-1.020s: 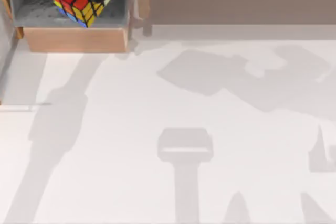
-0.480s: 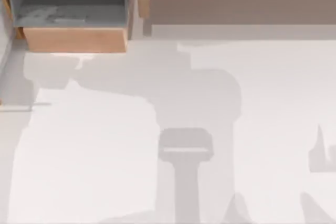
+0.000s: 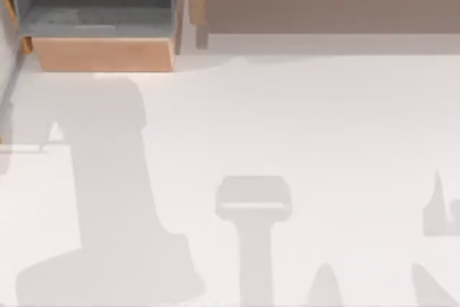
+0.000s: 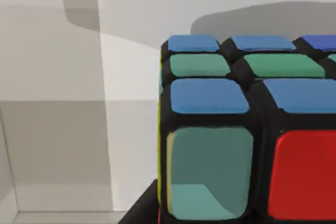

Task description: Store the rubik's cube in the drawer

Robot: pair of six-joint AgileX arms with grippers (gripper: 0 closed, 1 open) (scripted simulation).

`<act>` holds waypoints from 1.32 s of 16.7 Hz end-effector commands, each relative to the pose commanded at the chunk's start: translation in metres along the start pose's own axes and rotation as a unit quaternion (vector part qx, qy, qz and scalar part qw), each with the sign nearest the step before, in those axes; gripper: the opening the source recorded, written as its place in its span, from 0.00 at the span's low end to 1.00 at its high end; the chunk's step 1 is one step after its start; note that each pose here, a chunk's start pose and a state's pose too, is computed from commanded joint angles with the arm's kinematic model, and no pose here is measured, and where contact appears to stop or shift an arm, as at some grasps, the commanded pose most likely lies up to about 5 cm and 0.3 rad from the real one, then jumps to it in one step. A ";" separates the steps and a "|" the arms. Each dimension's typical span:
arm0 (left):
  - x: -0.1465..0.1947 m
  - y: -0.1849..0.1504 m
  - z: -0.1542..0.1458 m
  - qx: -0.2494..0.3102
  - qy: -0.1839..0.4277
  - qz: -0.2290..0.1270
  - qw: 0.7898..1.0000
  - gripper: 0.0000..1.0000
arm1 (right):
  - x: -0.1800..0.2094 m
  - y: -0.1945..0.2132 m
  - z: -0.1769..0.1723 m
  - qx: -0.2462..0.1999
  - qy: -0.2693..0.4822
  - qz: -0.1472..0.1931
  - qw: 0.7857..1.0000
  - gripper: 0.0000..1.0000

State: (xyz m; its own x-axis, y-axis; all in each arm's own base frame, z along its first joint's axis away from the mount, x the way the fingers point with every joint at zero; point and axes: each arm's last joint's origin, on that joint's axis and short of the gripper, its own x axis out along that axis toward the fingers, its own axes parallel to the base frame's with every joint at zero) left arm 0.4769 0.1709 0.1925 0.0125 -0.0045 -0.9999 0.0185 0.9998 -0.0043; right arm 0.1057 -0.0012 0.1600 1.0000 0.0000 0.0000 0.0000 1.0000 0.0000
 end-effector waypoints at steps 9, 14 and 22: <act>0.004 0.001 0.000 0.000 0.004 -0.002 1.000 0.23 | 0.000 0.000 0.000 0.000 0.000 0.000 1.000 1.00; 0.004 0.001 0.000 0.000 0.004 -0.002 1.000 0.60 | 0.000 0.000 0.000 0.000 0.000 0.000 1.000 1.00; 0.004 0.001 0.000 0.000 0.004 -0.002 1.000 1.00 | 0.000 0.000 0.000 0.000 0.000 0.000 1.000 1.00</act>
State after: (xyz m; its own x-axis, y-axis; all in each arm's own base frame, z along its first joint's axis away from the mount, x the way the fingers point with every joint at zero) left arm 0.4771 0.1718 0.1890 0.0045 -0.0088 -1.0000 0.0176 0.9998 -0.0087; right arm 0.1057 -0.0012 0.1600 1.0000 0.0000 0.0000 0.0000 1.0000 0.0000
